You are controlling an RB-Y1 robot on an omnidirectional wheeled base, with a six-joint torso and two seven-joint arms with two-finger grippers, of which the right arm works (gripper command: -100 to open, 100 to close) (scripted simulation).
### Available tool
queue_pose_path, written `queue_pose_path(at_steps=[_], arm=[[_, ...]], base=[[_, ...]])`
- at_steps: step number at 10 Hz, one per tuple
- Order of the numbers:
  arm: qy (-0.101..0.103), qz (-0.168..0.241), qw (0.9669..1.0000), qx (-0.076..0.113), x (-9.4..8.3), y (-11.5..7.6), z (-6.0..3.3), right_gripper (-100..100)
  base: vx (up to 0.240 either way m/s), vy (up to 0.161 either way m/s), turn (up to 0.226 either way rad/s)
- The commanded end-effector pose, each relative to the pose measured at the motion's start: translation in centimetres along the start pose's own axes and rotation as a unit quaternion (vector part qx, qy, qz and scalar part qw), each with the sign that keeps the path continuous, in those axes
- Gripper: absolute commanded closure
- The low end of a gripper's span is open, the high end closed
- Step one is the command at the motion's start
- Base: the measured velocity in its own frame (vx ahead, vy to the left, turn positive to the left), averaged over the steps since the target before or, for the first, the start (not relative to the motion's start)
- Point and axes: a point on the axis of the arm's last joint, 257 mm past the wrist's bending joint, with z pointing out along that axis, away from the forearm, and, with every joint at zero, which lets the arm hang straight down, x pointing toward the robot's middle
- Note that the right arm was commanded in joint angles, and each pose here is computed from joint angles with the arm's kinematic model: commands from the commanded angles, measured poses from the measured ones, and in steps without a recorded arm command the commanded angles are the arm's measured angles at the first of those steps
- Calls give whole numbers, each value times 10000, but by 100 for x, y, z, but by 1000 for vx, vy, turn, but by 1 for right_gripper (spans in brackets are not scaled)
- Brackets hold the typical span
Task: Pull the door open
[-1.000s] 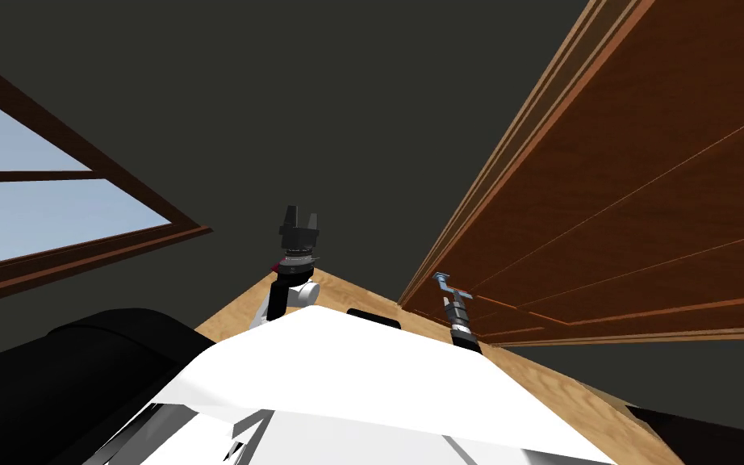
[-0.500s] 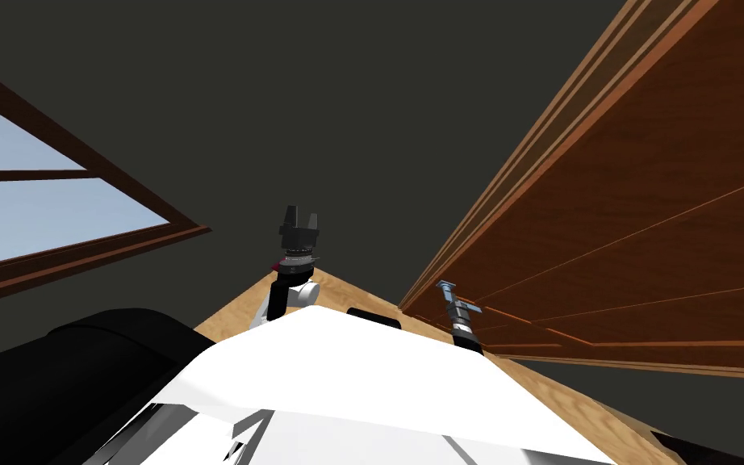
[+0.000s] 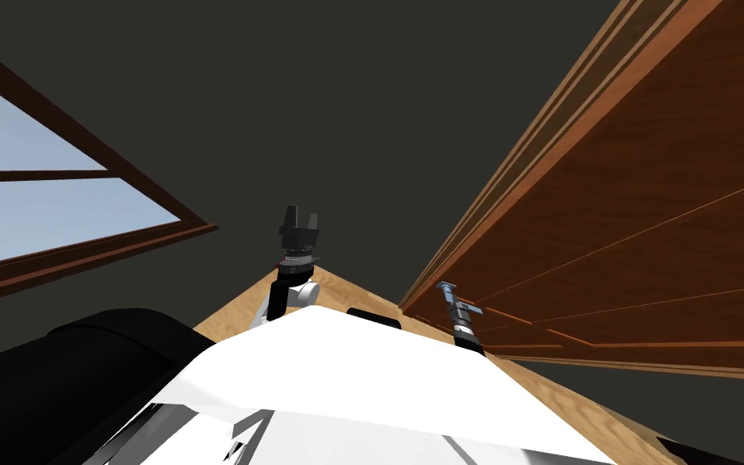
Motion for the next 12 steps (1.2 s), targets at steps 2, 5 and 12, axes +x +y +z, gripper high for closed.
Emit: queue_pose_path(at_steps=[2,5,12], arm=[[130,3,9999,-1,0,-11,-106,100],[320,-5,9995,-7,-27,-4,-247,100],[619,6,9981,33,-57,-24,-515,100]], base=[[-183,-58,127],[-207,-44,146],[-184,-58,144]])
